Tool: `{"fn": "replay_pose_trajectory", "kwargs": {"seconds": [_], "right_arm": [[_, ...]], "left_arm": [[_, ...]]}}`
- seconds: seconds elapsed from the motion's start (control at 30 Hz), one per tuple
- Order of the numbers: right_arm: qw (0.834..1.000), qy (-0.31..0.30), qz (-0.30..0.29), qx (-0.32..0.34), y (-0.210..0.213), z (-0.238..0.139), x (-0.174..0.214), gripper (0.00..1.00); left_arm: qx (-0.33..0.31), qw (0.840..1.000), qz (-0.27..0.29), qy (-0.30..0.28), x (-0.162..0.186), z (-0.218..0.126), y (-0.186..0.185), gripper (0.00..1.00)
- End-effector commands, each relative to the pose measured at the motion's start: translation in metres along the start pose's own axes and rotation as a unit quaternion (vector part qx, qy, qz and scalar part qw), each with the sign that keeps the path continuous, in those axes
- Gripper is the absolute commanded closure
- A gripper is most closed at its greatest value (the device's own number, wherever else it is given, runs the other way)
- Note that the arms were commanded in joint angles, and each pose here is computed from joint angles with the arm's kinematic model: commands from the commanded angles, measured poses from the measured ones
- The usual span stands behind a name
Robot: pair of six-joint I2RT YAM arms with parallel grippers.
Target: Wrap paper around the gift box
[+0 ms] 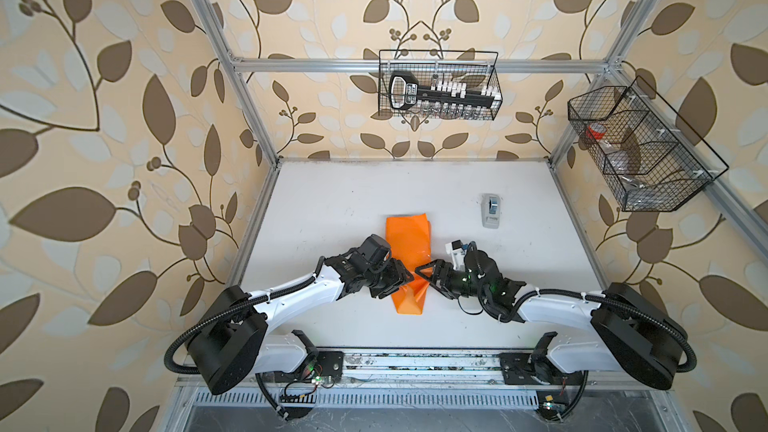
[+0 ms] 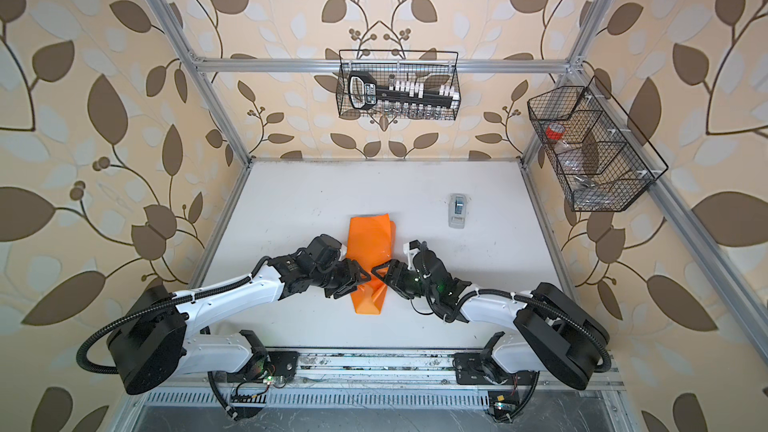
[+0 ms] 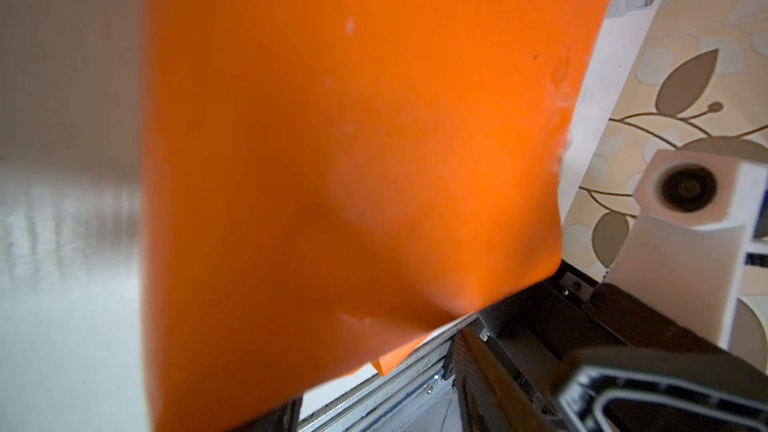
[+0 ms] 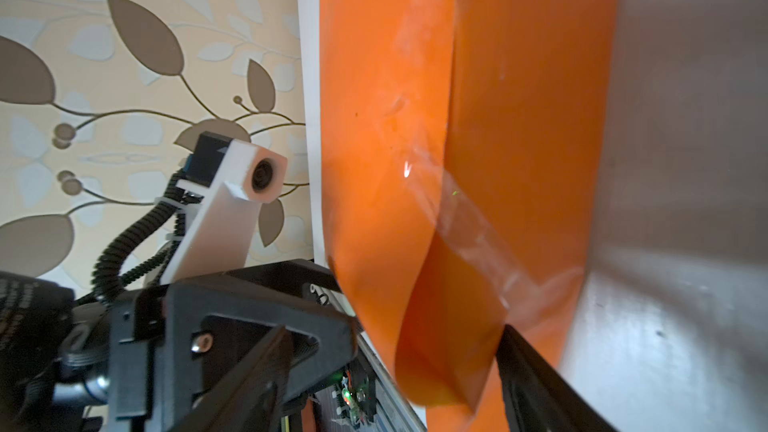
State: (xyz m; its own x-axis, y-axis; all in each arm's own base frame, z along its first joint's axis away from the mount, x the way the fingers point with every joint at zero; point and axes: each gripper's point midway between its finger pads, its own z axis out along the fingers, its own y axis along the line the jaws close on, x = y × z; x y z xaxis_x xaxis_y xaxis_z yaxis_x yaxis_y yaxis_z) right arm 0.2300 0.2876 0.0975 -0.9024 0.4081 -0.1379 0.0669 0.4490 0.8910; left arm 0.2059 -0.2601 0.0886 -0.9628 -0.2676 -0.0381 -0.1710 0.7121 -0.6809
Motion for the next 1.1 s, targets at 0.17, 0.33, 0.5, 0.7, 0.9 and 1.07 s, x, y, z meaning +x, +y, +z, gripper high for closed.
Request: {"fn": "replay_pose_trajectory", "kwargs": {"seconds": [0.17, 0.33, 0.5, 0.7, 0.9, 1.07], "right_arm": [[0.997, 0.016, 0.045, -0.054, 0.016, 0.004, 0.013, 0.2], [1.0, -0.004, 0.02, 0.002, -0.008, -0.006, 0.011, 0.25], [0.987, -0.047, -0.092, 0.122, -0.034, -0.035, -0.005, 0.43], [0.972, -0.016, -0.181, 0.148, -0.022, -0.04, -0.002, 0.41], [0.976, -0.007, -0.174, 0.13, -0.007, -0.021, 0.004, 0.41], [0.976, -0.005, -0.164, 0.141, -0.01, -0.004, 0.003, 0.47]], "left_arm": [[0.007, 1.0, 0.0, -0.014, -0.011, 0.002, -0.005, 0.49], [0.001, 1.0, 0.005, -0.006, -0.007, 0.004, 0.001, 0.49], [-0.013, 1.0, 0.006, 0.008, -0.002, 0.011, 0.011, 0.49], [-0.018, 1.0, 0.003, 0.008, -0.001, 0.014, 0.018, 0.49], [-0.019, 1.0, 0.008, 0.004, -0.002, 0.011, 0.016, 0.49], [-0.019, 1.0, 0.012, 0.005, -0.001, 0.008, 0.015, 0.49]]}}
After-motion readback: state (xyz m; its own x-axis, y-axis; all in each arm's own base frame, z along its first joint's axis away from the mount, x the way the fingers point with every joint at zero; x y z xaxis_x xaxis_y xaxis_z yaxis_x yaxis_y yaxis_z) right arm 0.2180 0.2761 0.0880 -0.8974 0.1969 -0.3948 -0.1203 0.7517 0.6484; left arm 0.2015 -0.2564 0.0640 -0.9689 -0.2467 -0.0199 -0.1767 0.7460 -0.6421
